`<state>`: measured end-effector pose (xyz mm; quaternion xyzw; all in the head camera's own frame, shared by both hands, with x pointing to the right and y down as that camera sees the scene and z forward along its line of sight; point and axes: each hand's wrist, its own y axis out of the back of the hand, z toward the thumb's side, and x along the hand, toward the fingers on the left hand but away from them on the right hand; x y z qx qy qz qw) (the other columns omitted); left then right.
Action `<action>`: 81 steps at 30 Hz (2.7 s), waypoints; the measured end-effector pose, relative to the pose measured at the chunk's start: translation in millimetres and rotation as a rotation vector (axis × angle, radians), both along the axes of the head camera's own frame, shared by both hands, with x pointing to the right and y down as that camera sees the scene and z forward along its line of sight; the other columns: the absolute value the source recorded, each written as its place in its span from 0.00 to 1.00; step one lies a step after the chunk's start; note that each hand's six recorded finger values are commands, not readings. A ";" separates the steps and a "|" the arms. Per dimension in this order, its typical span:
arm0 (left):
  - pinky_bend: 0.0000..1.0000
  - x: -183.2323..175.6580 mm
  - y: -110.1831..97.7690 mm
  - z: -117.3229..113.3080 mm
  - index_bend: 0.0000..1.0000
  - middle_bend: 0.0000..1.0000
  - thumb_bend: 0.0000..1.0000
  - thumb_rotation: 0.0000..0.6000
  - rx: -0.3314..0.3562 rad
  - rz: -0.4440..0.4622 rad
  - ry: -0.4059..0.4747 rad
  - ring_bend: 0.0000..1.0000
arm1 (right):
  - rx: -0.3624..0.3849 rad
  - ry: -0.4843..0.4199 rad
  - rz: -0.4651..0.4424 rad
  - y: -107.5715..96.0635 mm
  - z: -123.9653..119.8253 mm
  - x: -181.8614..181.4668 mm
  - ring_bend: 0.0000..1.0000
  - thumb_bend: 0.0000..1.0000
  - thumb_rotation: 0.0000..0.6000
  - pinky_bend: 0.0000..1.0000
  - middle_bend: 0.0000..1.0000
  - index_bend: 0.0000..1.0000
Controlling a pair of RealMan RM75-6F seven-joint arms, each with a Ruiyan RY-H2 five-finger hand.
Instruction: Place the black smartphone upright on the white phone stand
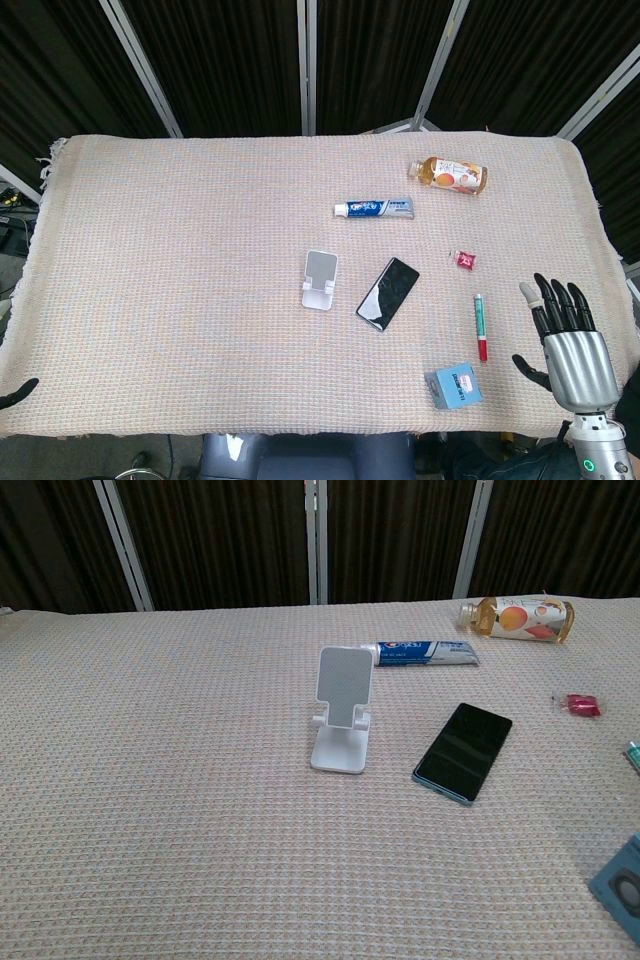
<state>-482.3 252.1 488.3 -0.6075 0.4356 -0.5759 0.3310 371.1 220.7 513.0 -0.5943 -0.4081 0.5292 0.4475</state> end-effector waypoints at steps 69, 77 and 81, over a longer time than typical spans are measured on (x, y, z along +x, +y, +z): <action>0.00 -21.6 -17.3 54.9 0.00 0.00 0.00 1.00 -0.134 -0.123 -0.188 0.00 | -0.244 0.291 -1.145 -103.7 229.5 -144.4 0.20 0.11 1.00 0.22 0.28 0.28; 0.00 -19.4 -16.6 57.2 0.00 0.00 0.00 1.00 -0.140 -0.121 -0.192 0.00 | -0.212 0.258 -1.149 -102.8 226.0 -144.7 0.43 0.20 1.00 0.33 0.52 0.50; 0.00 -17.2 -16.2 58.1 0.00 0.00 0.00 1.00 -0.144 -0.116 -0.190 0.00 | -0.180 0.241 -1.153 -105.4 219.7 -143.9 0.45 0.20 1.00 0.33 0.53 0.49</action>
